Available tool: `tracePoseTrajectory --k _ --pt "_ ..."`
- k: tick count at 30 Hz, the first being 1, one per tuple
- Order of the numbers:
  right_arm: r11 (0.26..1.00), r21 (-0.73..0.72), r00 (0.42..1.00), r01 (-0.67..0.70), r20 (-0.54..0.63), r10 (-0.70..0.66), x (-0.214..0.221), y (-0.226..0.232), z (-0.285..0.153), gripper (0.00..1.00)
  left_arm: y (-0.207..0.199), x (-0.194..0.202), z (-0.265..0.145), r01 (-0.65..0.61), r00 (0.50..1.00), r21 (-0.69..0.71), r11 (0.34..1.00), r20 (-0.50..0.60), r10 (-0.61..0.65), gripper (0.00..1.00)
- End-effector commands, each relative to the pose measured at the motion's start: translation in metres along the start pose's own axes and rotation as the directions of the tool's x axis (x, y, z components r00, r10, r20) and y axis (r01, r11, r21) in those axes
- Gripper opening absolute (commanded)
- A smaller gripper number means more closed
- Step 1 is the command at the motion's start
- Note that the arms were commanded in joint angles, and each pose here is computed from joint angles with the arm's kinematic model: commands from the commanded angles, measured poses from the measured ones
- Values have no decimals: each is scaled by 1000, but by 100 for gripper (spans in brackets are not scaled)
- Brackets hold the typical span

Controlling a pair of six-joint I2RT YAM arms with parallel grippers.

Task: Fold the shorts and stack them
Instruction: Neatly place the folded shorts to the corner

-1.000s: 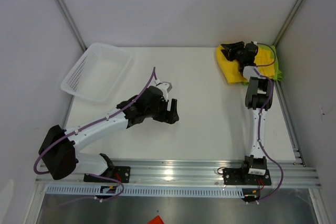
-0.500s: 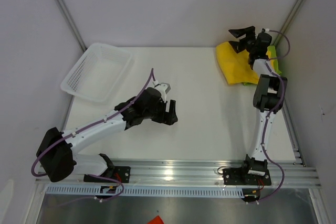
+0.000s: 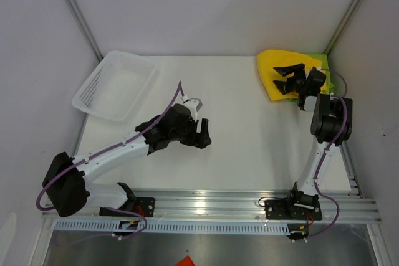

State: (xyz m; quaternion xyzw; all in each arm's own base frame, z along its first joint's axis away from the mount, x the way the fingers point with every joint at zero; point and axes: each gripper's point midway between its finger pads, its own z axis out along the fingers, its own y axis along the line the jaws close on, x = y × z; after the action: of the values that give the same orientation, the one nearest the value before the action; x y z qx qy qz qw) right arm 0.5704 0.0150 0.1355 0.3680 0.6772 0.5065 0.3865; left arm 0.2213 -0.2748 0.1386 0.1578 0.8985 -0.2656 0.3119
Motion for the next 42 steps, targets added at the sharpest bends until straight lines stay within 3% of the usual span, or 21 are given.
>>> tracePoseTrajectory --k 1,7,16,19,20,21,26,33,35,42 --pt "999 -16 999 -36 -26 36 14 -43 6 79 -9 -6 -7 -13 999 40 999 38 11 84" --pt "998 -37 997 -54 -52 52 18 -48 17 78 -7 -6 -9 -14 999 30 999 40 13 84" --pt "988 -117 993 105 -43 -111 4 52 5 81 -9 -12 -13 -10 998 32 999 56 8 84" --pt "970 -132 978 203 -23 -208 0 87 -12 89 -10 -14 -17 -10 997 37 999 71 7 85" --pt "957 -126 964 262 -11 -265 -1 91 -18 99 -11 -18 -20 -12 996 38 999 84 9 85" --pt "939 -140 949 315 15 -316 -1 114 -30 99 -10 -17 -22 -15 996 33 999 84 12 85" --pt "880 -60 882 471 49 -469 11 139 -71 99 -1 -29 -34 -14 990 -15 1000 137 16 88" --pt "785 -18 784 619 70 -617 62 155 -141 99 13 -37 -56 45 966 -46 998 255 -32 95" --pt "754 4 752 656 73 -655 85 147 -165 100 22 -36 -65 67 952 -63 996 304 -45 99" --pt "707 -23 707 707 40 -706 163 102 -247 100 45 -28 -106 114 875 -63 992 478 -70 99"
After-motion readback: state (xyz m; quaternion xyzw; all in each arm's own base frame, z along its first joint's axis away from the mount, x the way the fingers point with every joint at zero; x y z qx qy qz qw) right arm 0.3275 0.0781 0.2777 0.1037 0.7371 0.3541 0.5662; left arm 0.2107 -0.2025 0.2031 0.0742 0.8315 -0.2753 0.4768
